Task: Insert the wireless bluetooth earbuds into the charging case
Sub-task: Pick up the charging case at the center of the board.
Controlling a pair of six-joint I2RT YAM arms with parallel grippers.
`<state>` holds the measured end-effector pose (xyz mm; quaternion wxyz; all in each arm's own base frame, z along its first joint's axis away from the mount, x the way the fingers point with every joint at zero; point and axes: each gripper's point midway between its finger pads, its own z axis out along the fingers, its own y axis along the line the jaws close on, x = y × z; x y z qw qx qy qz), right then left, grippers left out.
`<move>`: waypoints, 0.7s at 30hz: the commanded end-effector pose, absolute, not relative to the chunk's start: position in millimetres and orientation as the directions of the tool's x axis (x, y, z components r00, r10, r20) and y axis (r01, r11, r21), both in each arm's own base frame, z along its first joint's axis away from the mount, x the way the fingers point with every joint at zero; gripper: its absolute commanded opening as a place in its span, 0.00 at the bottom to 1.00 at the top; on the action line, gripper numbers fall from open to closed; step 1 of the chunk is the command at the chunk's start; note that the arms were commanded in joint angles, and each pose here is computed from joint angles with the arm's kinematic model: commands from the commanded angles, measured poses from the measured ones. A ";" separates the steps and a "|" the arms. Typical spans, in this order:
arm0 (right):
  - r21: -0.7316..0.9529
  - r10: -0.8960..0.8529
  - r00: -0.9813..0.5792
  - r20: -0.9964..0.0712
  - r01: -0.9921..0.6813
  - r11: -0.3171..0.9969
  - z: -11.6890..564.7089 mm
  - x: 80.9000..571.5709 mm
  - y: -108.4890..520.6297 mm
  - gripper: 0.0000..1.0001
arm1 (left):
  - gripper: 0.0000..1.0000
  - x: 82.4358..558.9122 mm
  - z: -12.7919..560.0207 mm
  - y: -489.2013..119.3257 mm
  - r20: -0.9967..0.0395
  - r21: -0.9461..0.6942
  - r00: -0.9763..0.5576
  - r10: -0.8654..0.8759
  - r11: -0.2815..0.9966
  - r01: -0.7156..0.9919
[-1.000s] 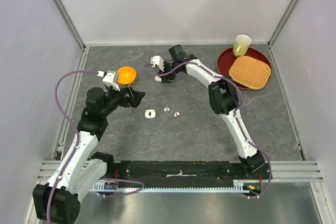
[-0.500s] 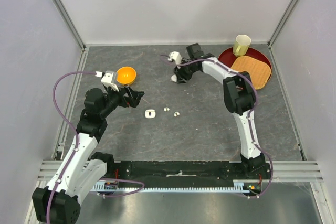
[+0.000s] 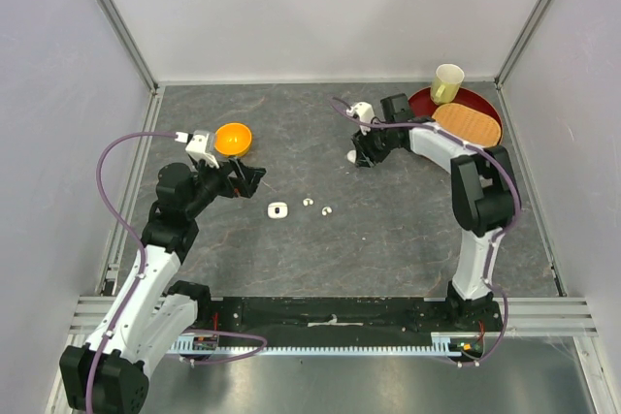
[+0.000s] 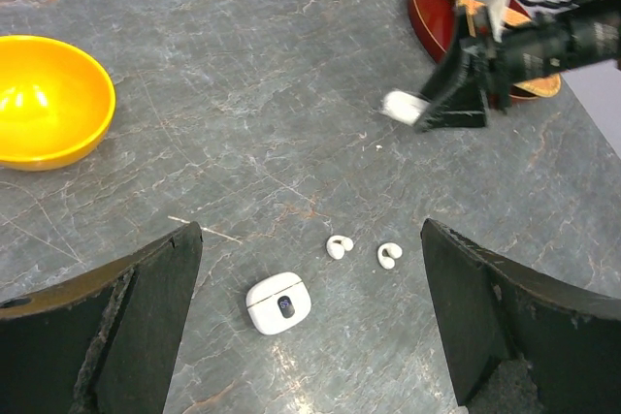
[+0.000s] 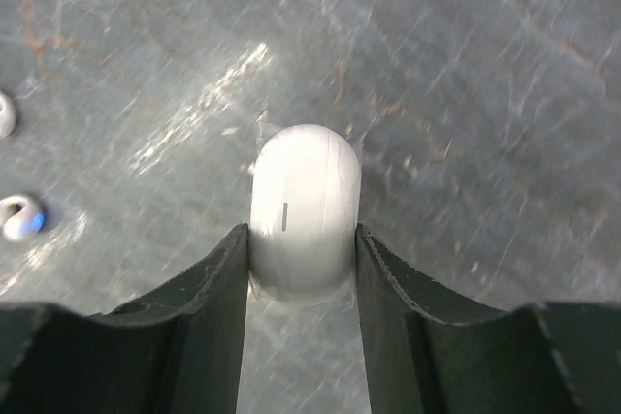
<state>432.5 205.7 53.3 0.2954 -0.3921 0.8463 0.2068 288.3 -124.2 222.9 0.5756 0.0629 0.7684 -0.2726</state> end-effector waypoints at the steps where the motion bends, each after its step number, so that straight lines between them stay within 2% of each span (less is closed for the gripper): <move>1: 0.076 -0.461 -0.458 -0.760 -0.767 0.637 103.6 416.5 201.0 0.00 | 1.00 295.6 241.4 -118.0 -0.924 -0.359 -0.276 -0.266 0.854 0.376; 7: 0.065 -0.393 -0.391 -0.832 -0.772 0.632 125.1 377.7 203.5 0.00 | 1.00 293.7 242.3 -132.7 -0.902 -0.410 -0.318 -0.291 0.806 0.427; 10: -0.010 -0.408 -0.288 -0.866 -0.807 0.591 136.0 356.1 216.5 0.00 | 1.00 292.3 240.8 -143.9 -0.890 -0.440 -0.342 -0.301 0.762 0.474; 13: -0.120 -0.420 -0.145 -0.896 -0.832 0.542 152.1 339.7 234.3 0.00 | 1.00 287.4 246.8 -161.0 -0.861 -0.504 -0.371 -0.348 0.674 0.539; 21: -0.240 -0.394 0.023 -0.919 -0.825 0.512 169.4 309.9 249.5 0.00 | 1.00 263.2 253.2 -194.4 -0.833 -0.551 -0.436 -0.341 0.446 0.705</move>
